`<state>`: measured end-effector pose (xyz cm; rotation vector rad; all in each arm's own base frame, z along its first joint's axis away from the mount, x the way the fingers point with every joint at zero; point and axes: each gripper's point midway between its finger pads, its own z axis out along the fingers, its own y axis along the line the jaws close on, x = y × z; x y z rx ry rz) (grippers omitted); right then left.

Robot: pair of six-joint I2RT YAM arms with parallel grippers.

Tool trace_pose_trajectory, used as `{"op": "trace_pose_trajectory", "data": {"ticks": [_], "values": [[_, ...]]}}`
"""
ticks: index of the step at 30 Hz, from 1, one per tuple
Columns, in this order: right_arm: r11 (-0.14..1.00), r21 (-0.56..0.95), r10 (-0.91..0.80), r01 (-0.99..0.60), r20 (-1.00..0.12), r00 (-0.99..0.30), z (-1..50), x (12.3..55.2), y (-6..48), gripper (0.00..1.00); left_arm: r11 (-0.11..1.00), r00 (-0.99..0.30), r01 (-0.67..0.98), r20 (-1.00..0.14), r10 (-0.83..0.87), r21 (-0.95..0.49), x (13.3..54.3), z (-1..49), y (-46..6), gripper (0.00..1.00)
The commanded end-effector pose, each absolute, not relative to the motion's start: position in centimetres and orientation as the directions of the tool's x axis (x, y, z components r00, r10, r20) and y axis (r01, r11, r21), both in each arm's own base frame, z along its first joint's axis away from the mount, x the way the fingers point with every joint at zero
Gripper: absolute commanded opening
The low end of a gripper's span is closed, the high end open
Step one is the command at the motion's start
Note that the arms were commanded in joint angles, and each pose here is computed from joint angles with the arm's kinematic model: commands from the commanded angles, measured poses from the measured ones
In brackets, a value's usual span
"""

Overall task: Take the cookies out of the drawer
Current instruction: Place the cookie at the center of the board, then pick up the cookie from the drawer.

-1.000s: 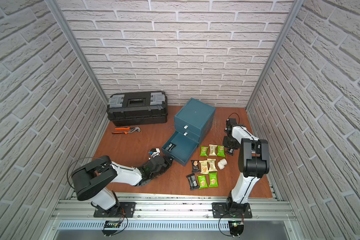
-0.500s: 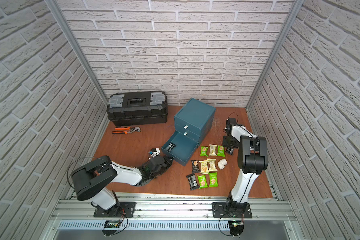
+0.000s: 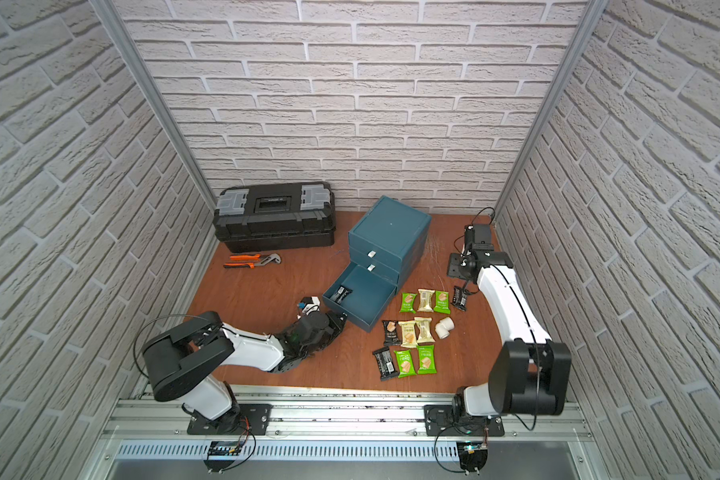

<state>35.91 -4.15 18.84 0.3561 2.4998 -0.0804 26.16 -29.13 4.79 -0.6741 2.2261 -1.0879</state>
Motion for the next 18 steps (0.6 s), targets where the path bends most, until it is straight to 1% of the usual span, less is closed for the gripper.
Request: {"op": "trace_pose_trajectory", "data": {"ticks": [1,3,7,12,14,18], "values": [[0.982,0.08,0.185,0.172,-0.615,-0.767,21.2,34.9,0.5,0.61,0.584,-0.731,-0.198,-0.279,-0.623,-0.787,25.7,3.7,-28.5,0.0],[0.993,0.09,0.117,0.077,-0.661,-0.741,23.0,34.2,3.9,0.61,0.583,-0.73,-0.199,-0.278,-0.624,-0.788,25.7,3.7,-28.5,0.0],[0.98,0.164,0.037,-0.114,-0.708,-0.706,24.4,33.0,10.4,0.6,0.584,-0.728,-0.199,-0.28,-0.626,-0.787,25.8,3.8,-28.4,0.0],[0.934,0.238,-0.04,-0.265,-0.67,-0.741,22.9,31.0,18.9,0.58,0.583,-0.729,-0.199,-0.278,-0.625,-0.788,25.7,3.7,-28.4,0.0],[0.923,0.273,-0.039,-0.272,-0.637,-0.77,21.4,30.4,21.8,0.57,0.584,-0.728,-0.2,-0.28,-0.625,-0.787,25.7,3.7,-28.4,0.0],[0.919,0.365,0.094,-0.147,-0.567,-0.819,18.3,31.0,25.2,0.57,0.583,-0.727,-0.2,-0.279,-0.627,-0.787,25.7,3.7,-28.3,0.0]]}}
